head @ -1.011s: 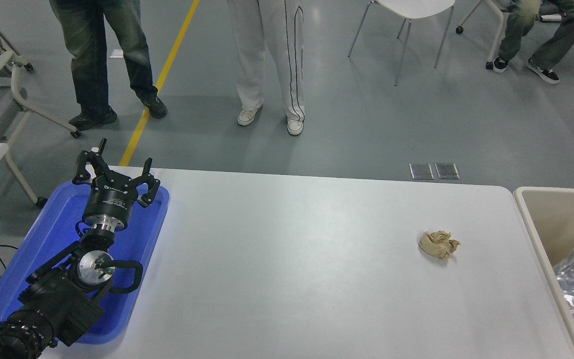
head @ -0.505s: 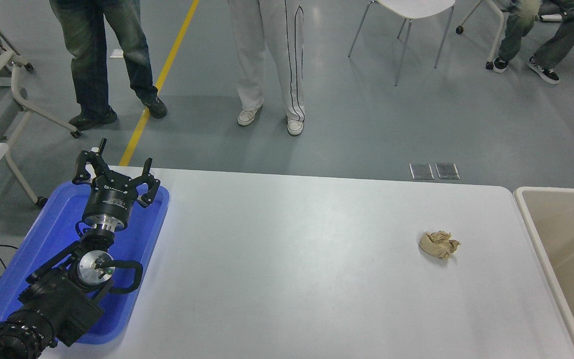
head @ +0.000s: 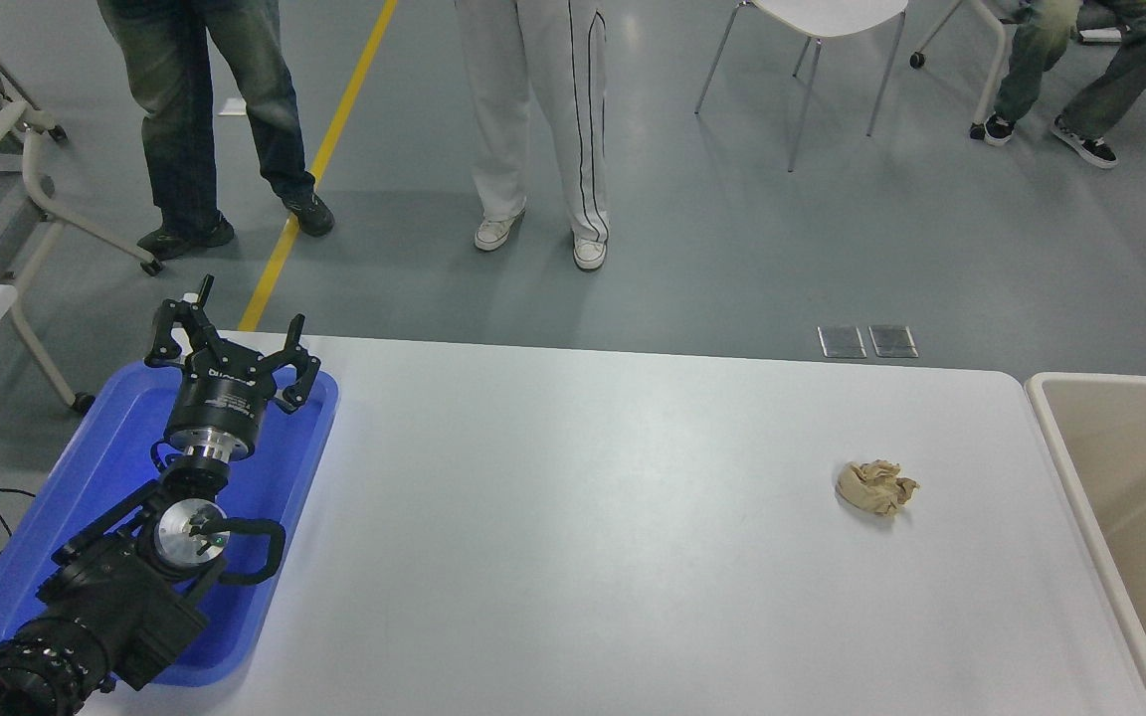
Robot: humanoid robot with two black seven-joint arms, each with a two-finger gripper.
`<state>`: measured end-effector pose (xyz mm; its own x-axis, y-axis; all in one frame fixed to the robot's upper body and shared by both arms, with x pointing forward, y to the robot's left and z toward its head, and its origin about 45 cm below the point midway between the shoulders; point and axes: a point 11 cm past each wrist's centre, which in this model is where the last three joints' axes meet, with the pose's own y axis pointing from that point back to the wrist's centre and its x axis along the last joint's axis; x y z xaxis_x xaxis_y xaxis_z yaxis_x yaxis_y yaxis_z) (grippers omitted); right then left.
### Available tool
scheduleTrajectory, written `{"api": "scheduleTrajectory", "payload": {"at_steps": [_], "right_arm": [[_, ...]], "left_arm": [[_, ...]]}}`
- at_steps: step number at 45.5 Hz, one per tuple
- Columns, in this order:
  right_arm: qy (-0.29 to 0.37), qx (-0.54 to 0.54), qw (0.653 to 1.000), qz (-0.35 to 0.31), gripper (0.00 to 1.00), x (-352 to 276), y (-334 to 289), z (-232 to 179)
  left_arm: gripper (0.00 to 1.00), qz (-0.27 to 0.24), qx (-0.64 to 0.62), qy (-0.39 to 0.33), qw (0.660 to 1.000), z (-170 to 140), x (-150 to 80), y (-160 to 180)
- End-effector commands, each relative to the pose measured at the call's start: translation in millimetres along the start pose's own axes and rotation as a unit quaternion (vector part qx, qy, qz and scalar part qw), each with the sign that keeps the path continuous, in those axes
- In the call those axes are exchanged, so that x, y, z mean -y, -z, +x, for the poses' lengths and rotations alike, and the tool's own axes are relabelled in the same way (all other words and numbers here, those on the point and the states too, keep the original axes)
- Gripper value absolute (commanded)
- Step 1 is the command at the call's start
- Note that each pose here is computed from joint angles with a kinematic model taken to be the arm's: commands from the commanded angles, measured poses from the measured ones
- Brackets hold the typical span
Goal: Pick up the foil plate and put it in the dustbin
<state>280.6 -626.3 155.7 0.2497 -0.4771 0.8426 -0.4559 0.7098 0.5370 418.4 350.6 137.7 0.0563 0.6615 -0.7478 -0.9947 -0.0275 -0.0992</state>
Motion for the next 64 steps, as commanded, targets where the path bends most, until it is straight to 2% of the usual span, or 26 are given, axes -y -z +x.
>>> {"api": "scheduleTrajectory", "payload": {"at_steps": [1, 13, 29, 38, 43, 48, 58, 64], "right_arm": [[0.036, -0.022, 0.999, 0.009, 0.99, -14, 3, 1], [0.072, -0.051, 0.996, 0.025, 1.00, -30, 16, -4], [0.199, -0.105, 0.971, 0.080, 1.00, -80, 67, -9], [0.292, -0.139, 0.941, 0.101, 1.00, -116, 92, 3], [0.363, -0.164, 0.911, 0.108, 1.00, -137, 104, 6], [0.406, -0.206, 0.884, 0.107, 1.00, -157, 117, 12], [0.443, -0.302, 0.839, 0.092, 1.00, -197, 145, 28], [0.424, -0.323, 0.839, 0.111, 1.00, -214, 163, 40]], "left_arm": [[1.00, 0.000, 0.000, 0.000, 1.000, 0, 0, 0], [1.00, 0.000, 0.000, 0.000, 1.000, 0, 0, 0], [1.00, 0.001, 0.000, 0.000, 1.000, 0, 0, 0], [1.00, 0.000, 0.000, 0.000, 1.000, 0, 0, 0], [1.00, 0.000, 0.000, 0.000, 1.000, 0, 0, 0], [1.00, 0.000, 0.000, 0.000, 1.000, 0, 0, 0], [1.00, 0.001, 0.000, 0.000, 1.000, 0, 0, 0], [1.00, 0.001, 0.001, -0.001, 1.000, 1, -1, 0]]}}
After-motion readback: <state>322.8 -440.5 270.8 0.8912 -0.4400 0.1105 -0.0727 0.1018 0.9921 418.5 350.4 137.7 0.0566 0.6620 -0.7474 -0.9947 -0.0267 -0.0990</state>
